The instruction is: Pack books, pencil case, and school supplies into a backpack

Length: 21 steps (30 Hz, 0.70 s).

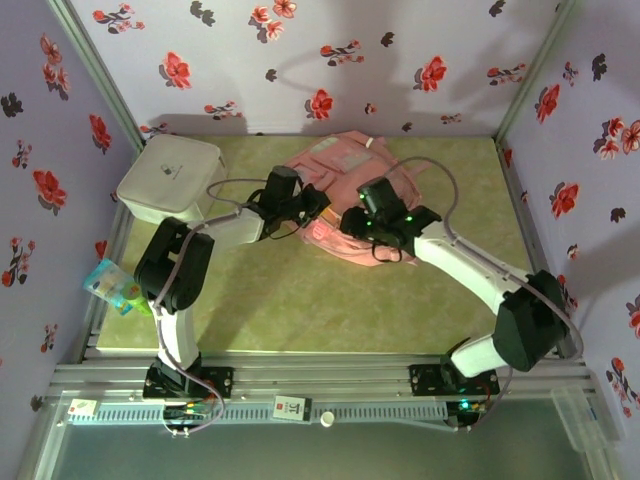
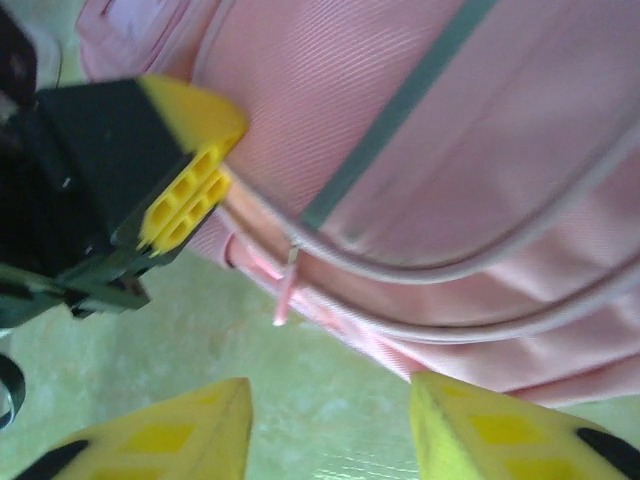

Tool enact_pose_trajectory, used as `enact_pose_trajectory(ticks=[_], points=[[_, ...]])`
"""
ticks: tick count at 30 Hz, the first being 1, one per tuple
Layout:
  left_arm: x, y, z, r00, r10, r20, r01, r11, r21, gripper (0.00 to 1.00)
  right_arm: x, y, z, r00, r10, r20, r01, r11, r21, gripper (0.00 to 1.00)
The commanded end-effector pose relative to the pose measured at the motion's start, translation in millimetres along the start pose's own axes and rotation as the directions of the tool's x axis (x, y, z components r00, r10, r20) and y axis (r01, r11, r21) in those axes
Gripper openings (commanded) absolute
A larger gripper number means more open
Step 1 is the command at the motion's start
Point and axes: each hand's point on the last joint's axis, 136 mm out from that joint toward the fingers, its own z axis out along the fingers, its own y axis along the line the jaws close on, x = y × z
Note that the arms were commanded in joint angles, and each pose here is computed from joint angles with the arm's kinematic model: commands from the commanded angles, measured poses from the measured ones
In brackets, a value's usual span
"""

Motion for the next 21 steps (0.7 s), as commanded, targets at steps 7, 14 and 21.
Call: enact_pose_trajectory(ticks=[7,14,21], points=[[9.2,-50.7,-7.3,0.998,0.061,-0.009,-0.06,0.99,0.125,0.0,-6.3,14.0,34.6,0.998,0.05,0.048,-0.051,0.999,0.019,0.38],[10.7,-50.8,-8.6,0.997,0.071,-0.01,-0.07,0.99,0.126,0.0,-5.3,13.8,54.0,0.999,0.038,0.024,-0.039,0.998,0.047,0.34],[11.1,-50.8,-9.4,0.997,0.072,-0.01,-0.07,0.989,0.127,0.0,-9.2,12.9,65.3,1.0,0.018,0.022,-0.02,0.996,0.084,0.29]])
